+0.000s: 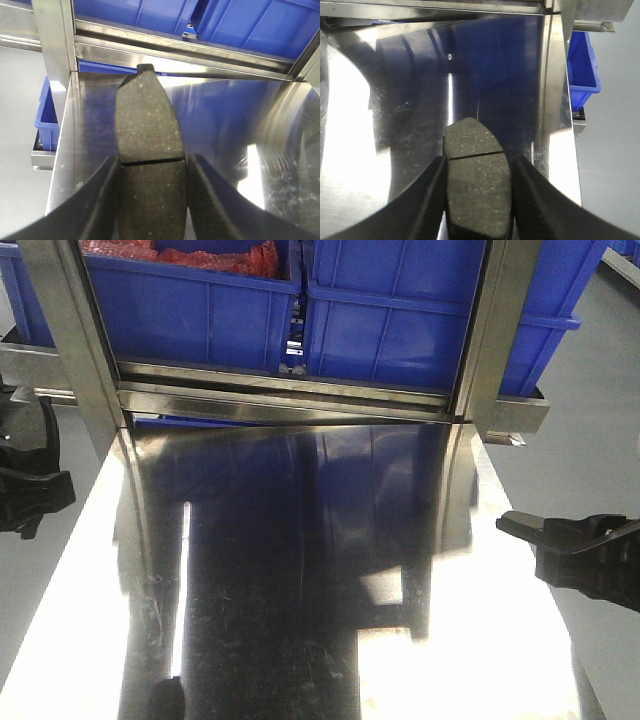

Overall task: Move and align brake pads A on conveyor
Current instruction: 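Pull the right gripper back holding the pad beside the left gripper, then turn the base away from the steel table holding both pads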

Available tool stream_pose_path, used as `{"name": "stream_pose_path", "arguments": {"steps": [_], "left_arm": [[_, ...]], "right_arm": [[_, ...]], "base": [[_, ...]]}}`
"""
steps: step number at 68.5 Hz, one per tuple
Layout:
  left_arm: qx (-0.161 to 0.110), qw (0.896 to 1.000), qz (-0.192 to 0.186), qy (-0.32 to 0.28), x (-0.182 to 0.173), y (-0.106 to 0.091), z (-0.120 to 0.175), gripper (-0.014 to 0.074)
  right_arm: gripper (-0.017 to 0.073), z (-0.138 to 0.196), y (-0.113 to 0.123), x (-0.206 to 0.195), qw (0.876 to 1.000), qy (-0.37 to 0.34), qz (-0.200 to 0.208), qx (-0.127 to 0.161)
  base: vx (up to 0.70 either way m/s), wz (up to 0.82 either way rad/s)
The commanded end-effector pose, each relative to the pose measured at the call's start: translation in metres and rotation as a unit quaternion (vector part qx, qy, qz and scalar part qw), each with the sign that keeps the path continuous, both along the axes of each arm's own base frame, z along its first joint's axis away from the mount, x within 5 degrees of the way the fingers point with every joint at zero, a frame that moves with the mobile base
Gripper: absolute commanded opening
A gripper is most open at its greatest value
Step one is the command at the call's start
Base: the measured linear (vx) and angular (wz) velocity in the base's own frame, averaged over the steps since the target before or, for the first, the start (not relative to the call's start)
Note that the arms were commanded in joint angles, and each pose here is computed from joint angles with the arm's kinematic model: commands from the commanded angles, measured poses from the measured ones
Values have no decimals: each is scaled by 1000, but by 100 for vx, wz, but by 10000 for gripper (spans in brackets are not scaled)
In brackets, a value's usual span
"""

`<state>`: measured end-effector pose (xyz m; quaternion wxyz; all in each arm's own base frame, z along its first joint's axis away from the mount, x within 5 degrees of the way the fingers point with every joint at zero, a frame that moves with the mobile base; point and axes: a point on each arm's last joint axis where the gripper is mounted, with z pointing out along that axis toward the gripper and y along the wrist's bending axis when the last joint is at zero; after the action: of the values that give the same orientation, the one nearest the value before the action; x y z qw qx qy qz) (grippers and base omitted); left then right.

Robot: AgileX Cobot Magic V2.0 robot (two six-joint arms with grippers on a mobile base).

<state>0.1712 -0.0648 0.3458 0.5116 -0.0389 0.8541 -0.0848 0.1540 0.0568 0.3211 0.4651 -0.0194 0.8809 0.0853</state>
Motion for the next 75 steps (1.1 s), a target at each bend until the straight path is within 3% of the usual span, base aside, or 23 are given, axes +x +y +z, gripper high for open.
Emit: {"name": "stream_pose_path", "arguments": {"steps": [1,46,75], "left_arm": [[-10,999,-20,-47,0,-2,17,129],[-10,999,-20,-47,0,-2,17,129],[-10,999,-20,-47,0,-2,17,129]], "right_arm": [[77,17,2,2,998,-57,16,10],[77,17,2,2,998,-57,16,10],[77,17,2,2,998,-57,16,10]], "base": [[0,0],[-1,1],[-11,25]]}}
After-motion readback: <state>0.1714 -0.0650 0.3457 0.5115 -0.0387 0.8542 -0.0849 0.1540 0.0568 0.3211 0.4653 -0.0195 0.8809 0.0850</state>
